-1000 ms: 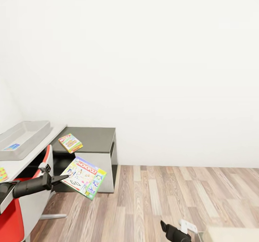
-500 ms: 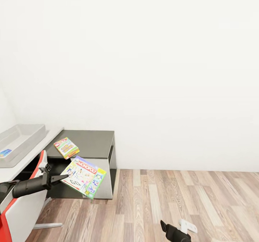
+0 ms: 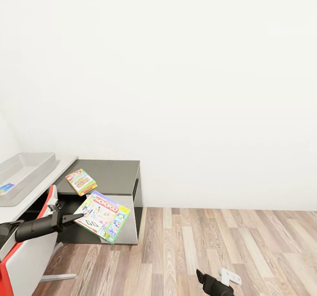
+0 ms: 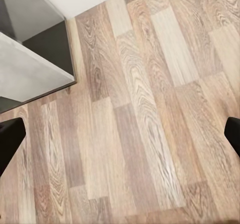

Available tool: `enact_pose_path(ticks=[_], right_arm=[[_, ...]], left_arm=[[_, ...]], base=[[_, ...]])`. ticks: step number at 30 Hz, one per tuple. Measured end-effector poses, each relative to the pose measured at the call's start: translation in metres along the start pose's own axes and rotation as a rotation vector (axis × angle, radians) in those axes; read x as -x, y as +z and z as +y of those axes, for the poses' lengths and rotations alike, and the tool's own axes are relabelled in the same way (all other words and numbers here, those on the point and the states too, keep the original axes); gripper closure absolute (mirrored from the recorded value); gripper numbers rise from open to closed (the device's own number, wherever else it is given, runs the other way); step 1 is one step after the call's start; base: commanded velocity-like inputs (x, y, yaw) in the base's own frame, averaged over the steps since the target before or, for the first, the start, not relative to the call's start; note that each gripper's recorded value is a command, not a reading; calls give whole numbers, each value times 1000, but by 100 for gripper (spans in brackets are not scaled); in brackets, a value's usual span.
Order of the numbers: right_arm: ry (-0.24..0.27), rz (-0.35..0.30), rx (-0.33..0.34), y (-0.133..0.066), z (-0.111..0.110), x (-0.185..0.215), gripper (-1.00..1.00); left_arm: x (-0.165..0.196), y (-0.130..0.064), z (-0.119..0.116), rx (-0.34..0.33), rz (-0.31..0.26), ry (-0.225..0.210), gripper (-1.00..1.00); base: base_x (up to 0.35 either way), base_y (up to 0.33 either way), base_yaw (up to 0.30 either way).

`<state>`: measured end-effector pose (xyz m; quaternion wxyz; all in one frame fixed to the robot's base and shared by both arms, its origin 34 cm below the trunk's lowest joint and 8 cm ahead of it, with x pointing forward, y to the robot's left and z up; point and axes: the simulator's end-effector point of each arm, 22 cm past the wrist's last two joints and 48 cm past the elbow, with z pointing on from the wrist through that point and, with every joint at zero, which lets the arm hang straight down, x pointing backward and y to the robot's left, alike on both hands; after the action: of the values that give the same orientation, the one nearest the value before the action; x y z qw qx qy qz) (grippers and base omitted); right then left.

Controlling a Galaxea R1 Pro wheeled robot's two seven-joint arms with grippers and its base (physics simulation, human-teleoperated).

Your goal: Put all the toys in the child's room - the three board games (two on the bed and one on the table), the two jigsaw puzzles on the table, and the tennis ball on the table - inside the toy box on the table in the child's room.

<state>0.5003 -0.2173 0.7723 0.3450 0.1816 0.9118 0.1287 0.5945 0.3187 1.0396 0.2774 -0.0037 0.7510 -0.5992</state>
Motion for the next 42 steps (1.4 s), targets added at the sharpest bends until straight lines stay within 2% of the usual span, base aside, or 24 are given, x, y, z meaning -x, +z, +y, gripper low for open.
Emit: enact_pose_path(ticks=[13,19,26,29,31,33,35,36,37,39,40,42], right_arm=[[3,1,-1,-6,0,1,-100],[0,-14,-1,-5,-2,17,-100],[-3,-53,57,14,39,107,-100],[12,-109,86,18,62,165,-100],[19,-128,98,18,70,185,-100],[30,-136,108,17,75,196,-100],[37,-137,113,17,79,202,-100],[36,-137,115,16,80,204,-100],[32,-130,127,14,86,208,-100],[23,-100,140,11,92,206,-100],[16,-83,146,9,94,205,-100],[13,-80,153,7,96,206,-100]], left_arm=[[1,-3,-6,0,-5,1,100],[4,-7,-6,3,-13,5,100],[4,-8,-7,2,-15,4,100],[4,-7,-7,1,-16,4,100],[5,-7,-8,-1,-17,6,100],[8,-5,-12,-8,-15,19,100],[15,-1,-21,-20,-12,52,100],[20,1,-28,-27,-9,77,100],[29,3,-41,-38,-4,119,100],[40,6,-56,-50,1,158,100],[51,5,-67,-61,-13,157,100],[58,3,-73,-67,-28,140,100]], base=[[0,0,0],[0,0,0],[102,0,0],[218,0,0],[96,0,0],[49,0,0],[20,0,0],[8,0,0],[5,0,0],[2,0,0],[0,0,0],[0,0,0]])
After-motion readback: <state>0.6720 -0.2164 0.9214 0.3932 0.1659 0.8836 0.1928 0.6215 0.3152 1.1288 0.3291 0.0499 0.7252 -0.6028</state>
